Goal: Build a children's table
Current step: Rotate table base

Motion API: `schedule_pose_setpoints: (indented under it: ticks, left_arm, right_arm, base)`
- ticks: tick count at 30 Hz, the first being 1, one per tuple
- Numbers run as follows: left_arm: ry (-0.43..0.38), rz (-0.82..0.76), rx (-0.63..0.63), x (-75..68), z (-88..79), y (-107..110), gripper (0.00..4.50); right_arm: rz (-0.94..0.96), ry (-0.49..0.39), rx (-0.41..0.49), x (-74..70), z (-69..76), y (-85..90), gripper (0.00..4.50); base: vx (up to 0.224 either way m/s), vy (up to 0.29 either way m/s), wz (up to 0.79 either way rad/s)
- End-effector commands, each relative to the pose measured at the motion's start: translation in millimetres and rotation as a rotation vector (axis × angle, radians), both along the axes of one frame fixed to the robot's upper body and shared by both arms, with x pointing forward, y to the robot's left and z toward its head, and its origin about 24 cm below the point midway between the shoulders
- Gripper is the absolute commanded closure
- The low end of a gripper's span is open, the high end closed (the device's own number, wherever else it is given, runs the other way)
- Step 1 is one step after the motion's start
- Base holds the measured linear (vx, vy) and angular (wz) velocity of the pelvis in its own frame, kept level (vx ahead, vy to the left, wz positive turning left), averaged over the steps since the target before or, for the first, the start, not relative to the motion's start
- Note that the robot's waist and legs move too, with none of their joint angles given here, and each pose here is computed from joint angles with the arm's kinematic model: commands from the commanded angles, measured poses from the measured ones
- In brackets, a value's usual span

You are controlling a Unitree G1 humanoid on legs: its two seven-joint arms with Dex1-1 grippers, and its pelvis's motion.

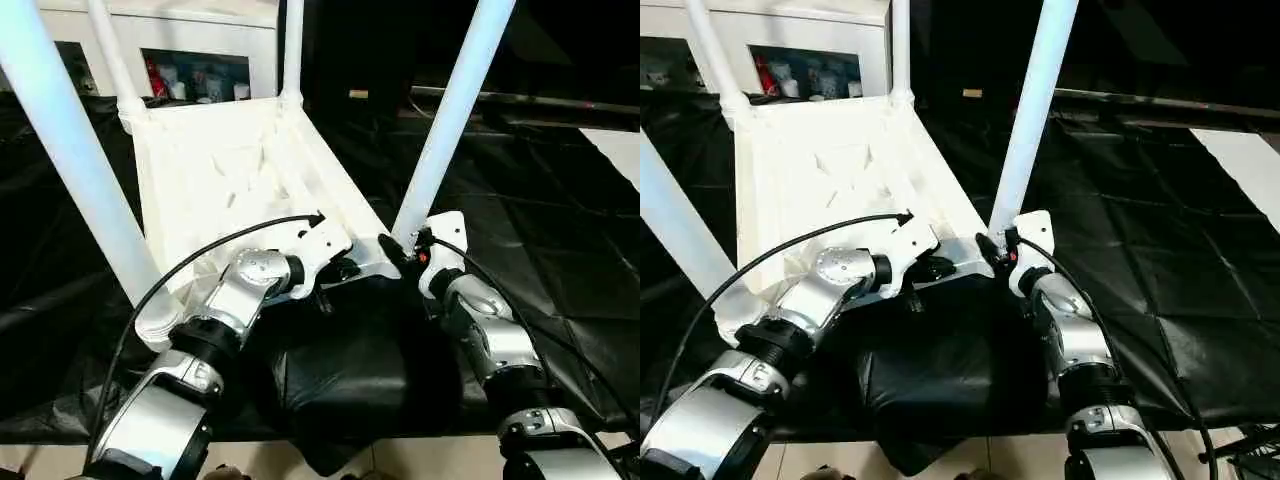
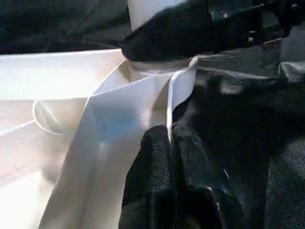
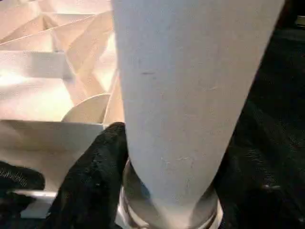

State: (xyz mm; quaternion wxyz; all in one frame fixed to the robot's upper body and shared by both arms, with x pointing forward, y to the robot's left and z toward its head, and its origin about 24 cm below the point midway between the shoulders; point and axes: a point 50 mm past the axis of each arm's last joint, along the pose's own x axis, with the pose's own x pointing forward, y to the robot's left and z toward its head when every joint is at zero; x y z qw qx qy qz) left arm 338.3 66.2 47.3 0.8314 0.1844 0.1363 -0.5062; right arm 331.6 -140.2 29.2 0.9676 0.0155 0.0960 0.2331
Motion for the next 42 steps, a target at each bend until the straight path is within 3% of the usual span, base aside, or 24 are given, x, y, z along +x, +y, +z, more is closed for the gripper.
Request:
schedule_pose_setpoints:
  ticks: [1,4,5,6,9,10,15,19,20,23,24,27,31,35,37,42]
  left_arm:
    - [-0.062,-0.048,-0.082,-3.7,10.0,-11,4.50]
    - [-0.064,-0.037,-0.111,-3.5,14.0,-8,4.50]
    - [-0.067,-0.033,-0.127,-3.7,16.6,-5,4.18]
    - [-0.058,-0.023,-0.140,-5.4,19.9,2,4.09]
    - [-0.025,-0.029,-0.155,-14.9,23.1,14,4.04]
    - [-0.023,-0.037,-0.149,-17.8,23.4,17,3.80]
    - [0.000,-0.064,-0.145,-37.0,28.7,32,3.48]
    - [0.047,-0.042,-0.115,-62.6,38.3,62,3.24]
    - [0.047,-0.042,-0.115,-62.6,38.3,62,3.16]
    - [0.112,-0.039,-0.100,-81.0,42.2,78,2.96]
    - [0.162,-0.040,-0.090,-93.4,43.1,86,2.83]
    - [0.211,-0.016,-0.074,-106.0,41.7,96,2.66]
    - [0.238,0.051,-0.057,-114.2,41.6,108,2.31]
    - [0.327,0.128,-0.019,-132.6,43.4,129,2.07]
    - [0.343,0.163,-0.007,-135.9,42.5,137,1.87]
    - [0.371,0.250,0.048,-140.7,36.1,157,1.52]
  right_arm:
    - [0.171,0.007,0.021,-8.2,-1.4,8.2,1.65]
    - [0.244,-0.001,0.006,-13.4,2.1,-5.4,1.65]
    - [0.291,0.001,-0.011,-17.6,3.8,-15.2,1.57]
    - [0.362,0.010,-0.047,-24.9,7.9,-34.4,1.57]
    - [0.438,0.023,-0.098,-33.2,19.4,-64.5,1.57]
    - [0.441,0.021,-0.104,-33.3,22.3,-69.2,1.57]
    - [0.468,0.012,-0.133,-35.1,33.9,-83.7,1.57]
    - [0.581,0.055,-0.080,-45.4,32.4,-73.0,1.57]
    - [0.581,0.055,-0.080,-45.4,32.4,-73.0,1.57]
    - [0.678,0.099,-0.044,-54.7,25.7,-57.9,1.57]
    - [0.717,0.116,-0.023,-57.6,21.3,-47.9,1.57]
    - [0.748,0.118,0.001,-56.7,16.4,-32.6,1.57]
    - [0.739,0.105,0.034,-51.2,12.9,-14.3,1.57]
    - [0.562,0.034,0.068,-29.1,10.2,9.9,1.57]
    - [0.432,0.036,0.081,-16.7,7.6,10.9,1.57]
    - [0.291,0.076,0.083,-2.6,1.6,7.6,1.57]
  base:
    - [0.000,0.000,0.00]
    - [0.000,0.000,0.00]
    - [0.000,0.000,0.00]
    - [0.000,0.000,0.00]
    - [0.000,0.000,0.00]
    - [0.000,0.000,0.00]
    - [0.000,0.000,0.00]
    - [0.000,0.000,0.00]
    - [0.000,0.000,0.00]
    - [0.000,0.000,0.00]
    - [0.000,0.000,0.00]
    - [0.000,0.000,0.00]
    - [0.000,0.000,0.00]
    - [0.000,0.000,0.00]
    - [0.000,0.000,0.00]
    - [0.000,0.000,0.00]
